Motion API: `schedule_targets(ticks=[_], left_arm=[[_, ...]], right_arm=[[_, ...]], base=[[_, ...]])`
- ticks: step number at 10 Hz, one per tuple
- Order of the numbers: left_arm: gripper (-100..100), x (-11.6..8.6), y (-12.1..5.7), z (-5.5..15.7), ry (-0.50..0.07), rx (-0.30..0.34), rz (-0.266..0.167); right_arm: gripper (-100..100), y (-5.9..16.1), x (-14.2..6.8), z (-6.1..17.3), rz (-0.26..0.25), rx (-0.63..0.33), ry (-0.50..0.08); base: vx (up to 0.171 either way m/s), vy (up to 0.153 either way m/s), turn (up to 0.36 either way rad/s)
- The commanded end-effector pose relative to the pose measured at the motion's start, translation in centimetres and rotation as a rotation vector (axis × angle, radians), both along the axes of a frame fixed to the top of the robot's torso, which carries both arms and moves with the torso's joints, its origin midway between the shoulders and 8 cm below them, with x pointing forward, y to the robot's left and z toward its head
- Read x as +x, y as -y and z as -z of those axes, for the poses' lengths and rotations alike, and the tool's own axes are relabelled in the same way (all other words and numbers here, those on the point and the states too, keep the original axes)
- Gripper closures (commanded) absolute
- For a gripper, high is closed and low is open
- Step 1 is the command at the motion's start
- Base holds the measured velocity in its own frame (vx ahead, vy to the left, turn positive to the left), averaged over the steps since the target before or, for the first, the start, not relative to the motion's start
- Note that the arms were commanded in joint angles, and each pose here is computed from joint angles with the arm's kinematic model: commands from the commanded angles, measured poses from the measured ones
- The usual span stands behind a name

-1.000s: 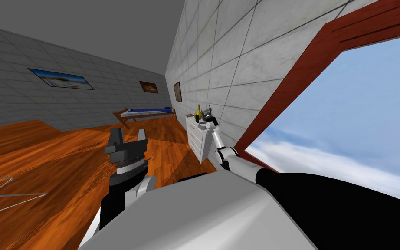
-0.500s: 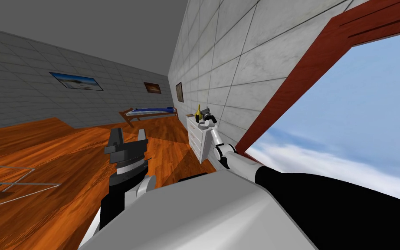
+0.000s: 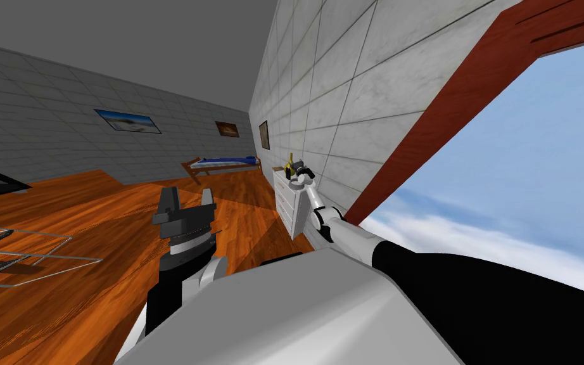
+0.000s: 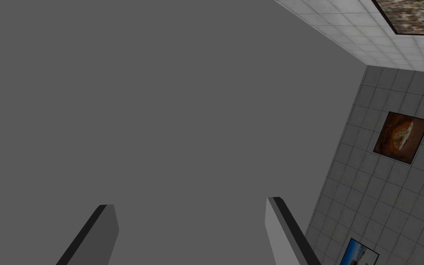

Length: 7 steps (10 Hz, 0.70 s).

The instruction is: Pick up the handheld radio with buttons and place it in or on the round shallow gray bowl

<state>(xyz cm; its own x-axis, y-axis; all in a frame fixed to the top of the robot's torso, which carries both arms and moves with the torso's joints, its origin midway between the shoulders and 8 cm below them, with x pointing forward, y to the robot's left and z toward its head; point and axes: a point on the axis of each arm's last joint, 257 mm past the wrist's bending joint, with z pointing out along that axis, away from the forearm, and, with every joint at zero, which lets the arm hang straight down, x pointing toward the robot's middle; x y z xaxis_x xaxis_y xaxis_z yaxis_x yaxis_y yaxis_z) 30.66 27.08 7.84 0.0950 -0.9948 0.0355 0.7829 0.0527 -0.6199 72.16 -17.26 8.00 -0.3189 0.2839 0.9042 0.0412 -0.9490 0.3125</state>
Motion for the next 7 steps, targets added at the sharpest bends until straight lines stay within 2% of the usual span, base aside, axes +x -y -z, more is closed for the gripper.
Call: schedule_targets(ticks=[1,2,3,5,6,7], left_arm=[[0,0.0,0.0,0.0,0.000,0.000,0.000],[0,0.0,0.0,0.0,0.000,0.000,0.000],[0,0.0,0.0,0.0,0.000,0.000,0.000],[0,0.0,0.0,0.0,0.000,0.000,0.000],[0,0.0,0.0,0.0,0.000,0.000,0.000],[0,0.0,0.0,0.0,0.000,0.000,0.000]], right_arm=[[-100,-0.8,0.9,1.5,-0.029,0.042,-0.067],[-100,-1.4,1.4,2.5,-0.053,0.079,-0.113],[-100,-1.4,1.5,2.9,-0.053,0.078,-0.122],[-100,-2.8,2.3,5.6,-0.095,0.145,-0.225],[-100,-2.8,2.3,5.7,-0.095,0.145,-0.228],[-100,-3.5,2.5,7.2,-0.114,0.176,-0.277]], base=[[0.010,-0.058,0.088],[0.023,-0.096,0.142],[0.019,-0.078,0.048],[0.027,-0.073,0.091],[0.025,-0.071,0.045],[0.029,-0.069,0.041]])
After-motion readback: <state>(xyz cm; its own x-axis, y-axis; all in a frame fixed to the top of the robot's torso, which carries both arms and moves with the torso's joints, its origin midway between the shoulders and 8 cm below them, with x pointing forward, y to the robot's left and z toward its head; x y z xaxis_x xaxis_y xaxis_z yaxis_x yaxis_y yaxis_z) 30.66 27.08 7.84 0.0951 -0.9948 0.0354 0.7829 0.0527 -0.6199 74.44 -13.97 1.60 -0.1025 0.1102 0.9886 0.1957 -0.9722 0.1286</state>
